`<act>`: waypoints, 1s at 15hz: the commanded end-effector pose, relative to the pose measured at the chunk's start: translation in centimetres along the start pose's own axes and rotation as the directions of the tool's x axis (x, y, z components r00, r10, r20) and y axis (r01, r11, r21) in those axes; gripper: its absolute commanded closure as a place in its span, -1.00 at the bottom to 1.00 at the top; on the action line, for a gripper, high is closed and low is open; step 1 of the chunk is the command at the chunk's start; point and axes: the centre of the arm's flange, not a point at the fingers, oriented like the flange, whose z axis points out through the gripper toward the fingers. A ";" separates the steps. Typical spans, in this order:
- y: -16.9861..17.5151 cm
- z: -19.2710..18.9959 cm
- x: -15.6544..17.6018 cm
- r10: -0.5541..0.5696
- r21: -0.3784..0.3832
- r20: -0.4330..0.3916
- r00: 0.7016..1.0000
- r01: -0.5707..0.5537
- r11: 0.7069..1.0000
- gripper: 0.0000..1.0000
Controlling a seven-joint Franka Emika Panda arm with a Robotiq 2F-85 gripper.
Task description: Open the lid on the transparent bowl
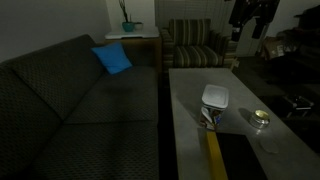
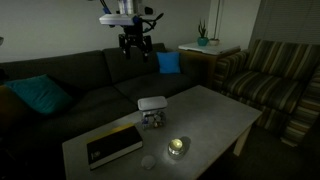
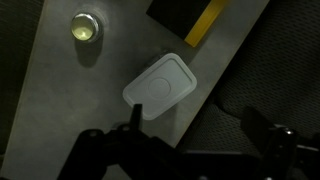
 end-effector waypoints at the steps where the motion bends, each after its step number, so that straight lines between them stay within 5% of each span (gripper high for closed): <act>1: 0.4 4.4 2.0 -0.024 0.001 0.023 0.999 0.024 1.000 -1.00; 8: 2.3 14.0 6.7 -0.085 0.055 0.103 0.991 0.080 0.995 -1.00; 14: 2.7 18.5 8.3 -0.111 0.075 0.174 0.979 0.099 0.992 -1.00; 15: 2.6 19.2 8.3 -0.110 0.075 0.185 0.977 0.097 0.992 -0.85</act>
